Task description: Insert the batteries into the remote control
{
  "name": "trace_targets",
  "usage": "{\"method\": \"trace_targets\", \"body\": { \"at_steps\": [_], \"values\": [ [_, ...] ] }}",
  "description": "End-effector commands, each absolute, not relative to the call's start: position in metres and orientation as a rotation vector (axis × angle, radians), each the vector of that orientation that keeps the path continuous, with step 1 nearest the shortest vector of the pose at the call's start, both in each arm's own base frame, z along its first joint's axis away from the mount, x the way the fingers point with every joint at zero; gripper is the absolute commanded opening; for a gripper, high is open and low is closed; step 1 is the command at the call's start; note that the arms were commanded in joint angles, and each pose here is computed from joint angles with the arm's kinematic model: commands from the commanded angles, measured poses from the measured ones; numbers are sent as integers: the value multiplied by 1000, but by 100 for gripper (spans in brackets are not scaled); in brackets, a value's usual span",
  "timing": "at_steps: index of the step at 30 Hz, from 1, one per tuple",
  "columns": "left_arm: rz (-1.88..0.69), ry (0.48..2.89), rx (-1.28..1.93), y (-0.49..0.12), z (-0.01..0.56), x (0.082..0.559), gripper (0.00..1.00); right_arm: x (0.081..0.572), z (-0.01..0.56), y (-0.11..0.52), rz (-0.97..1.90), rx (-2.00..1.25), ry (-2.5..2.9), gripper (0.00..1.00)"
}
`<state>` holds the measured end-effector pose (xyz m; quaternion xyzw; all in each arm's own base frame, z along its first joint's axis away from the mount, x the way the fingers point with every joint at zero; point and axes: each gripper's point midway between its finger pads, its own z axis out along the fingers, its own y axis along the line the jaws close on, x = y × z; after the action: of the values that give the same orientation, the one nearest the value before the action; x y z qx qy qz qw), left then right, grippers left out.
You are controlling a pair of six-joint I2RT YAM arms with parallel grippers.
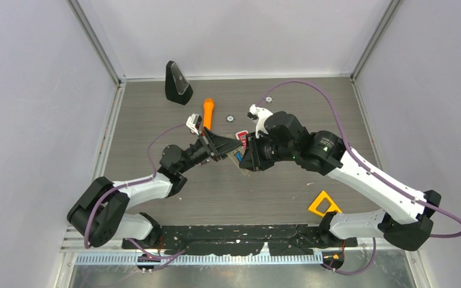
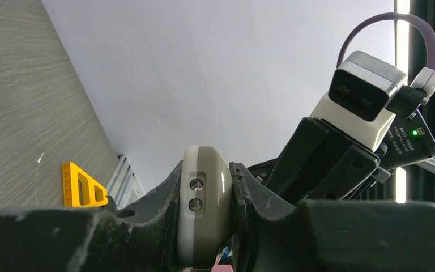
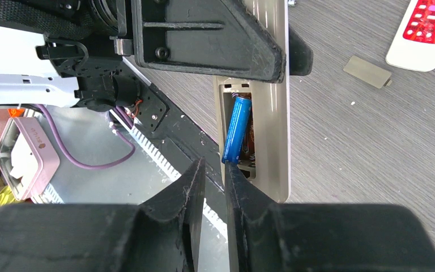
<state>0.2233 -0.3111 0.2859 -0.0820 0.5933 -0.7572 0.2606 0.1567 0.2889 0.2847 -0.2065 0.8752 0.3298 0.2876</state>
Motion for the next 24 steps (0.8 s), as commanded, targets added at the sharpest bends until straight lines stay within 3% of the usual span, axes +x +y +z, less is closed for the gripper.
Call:
{"method": "trace_targets", "body": {
  "at_steps": [1,19,24],
  "values": [
    [-2137,1480,-94,-310,319,205,0,167,282,299,864,-583,2314,25],
    [-2137,1480,-78,-312,320,205,0,179,269,299,789,-573,2314,27],
    [-2106,1490,-88,-311,314,208,0,179,280,294,790,-560,2281,36]
  ]
}}
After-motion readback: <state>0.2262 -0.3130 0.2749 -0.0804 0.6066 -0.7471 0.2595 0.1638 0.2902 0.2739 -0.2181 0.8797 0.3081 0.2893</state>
